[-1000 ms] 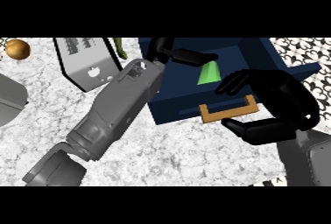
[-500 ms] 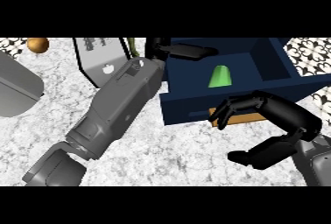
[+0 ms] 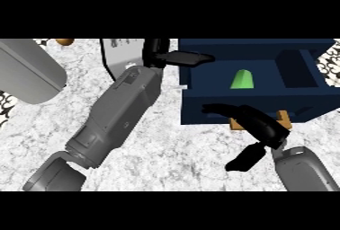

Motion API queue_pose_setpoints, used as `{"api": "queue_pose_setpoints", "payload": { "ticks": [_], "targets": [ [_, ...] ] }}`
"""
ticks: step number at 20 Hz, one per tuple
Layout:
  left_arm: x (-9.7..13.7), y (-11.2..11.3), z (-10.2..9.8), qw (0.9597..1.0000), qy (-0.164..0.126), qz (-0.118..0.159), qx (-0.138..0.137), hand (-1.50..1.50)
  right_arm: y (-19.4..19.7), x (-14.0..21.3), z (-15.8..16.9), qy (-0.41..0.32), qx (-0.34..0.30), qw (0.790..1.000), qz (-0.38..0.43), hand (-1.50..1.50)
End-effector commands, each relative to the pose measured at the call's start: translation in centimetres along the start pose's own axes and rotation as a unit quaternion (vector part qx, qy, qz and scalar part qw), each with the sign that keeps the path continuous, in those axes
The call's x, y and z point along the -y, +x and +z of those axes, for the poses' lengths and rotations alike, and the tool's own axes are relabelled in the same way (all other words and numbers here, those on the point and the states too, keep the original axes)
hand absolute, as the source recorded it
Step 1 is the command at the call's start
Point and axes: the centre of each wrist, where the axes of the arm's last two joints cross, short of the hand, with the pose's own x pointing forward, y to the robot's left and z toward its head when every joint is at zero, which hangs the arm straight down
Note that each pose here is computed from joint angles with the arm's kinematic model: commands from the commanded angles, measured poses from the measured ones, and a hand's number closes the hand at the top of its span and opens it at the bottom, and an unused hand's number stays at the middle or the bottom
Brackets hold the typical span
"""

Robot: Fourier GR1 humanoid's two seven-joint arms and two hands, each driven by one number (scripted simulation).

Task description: Pick up the cup, place it into the drawer and close the drawer

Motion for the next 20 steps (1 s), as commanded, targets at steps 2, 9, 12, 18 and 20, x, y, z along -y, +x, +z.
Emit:
{"api": "queue_pose_setpoints", "payload": {
  "ticks": [2,9,12,18,20],
  "targets": [
    [-1.8,-0.2,0.6,0.9999,-0.003,0.017,-0.001,-1.50,-4.7,-3.1,-2.1,0.044,-0.051,0.997,0.036,-1.50],
    [-4.0,-1.5,2.5,0.9994,0.006,0.035,0.007,-1.50,-9.9,-2.3,-5.3,0.022,-0.098,0.994,0.044,1.50],
    [-7.4,-1.6,3.2,0.9991,0.014,0.040,-0.003,-1.50,-10.8,0.4,-5.3,-0.027,-0.069,0.997,0.032,1.50],
    [-9.6,-0.6,3.4,0.9987,0.000,0.050,0.002,-1.50,-10.5,7.0,-5.8,-0.123,-0.055,0.991,0.009,1.50],
    [-8.9,-1.1,4.0,0.9986,-0.007,0.052,-0.002,-1.50,-10.1,8.5,-6.2,-0.147,-0.060,0.987,0.012,1.50]
  ]
}}
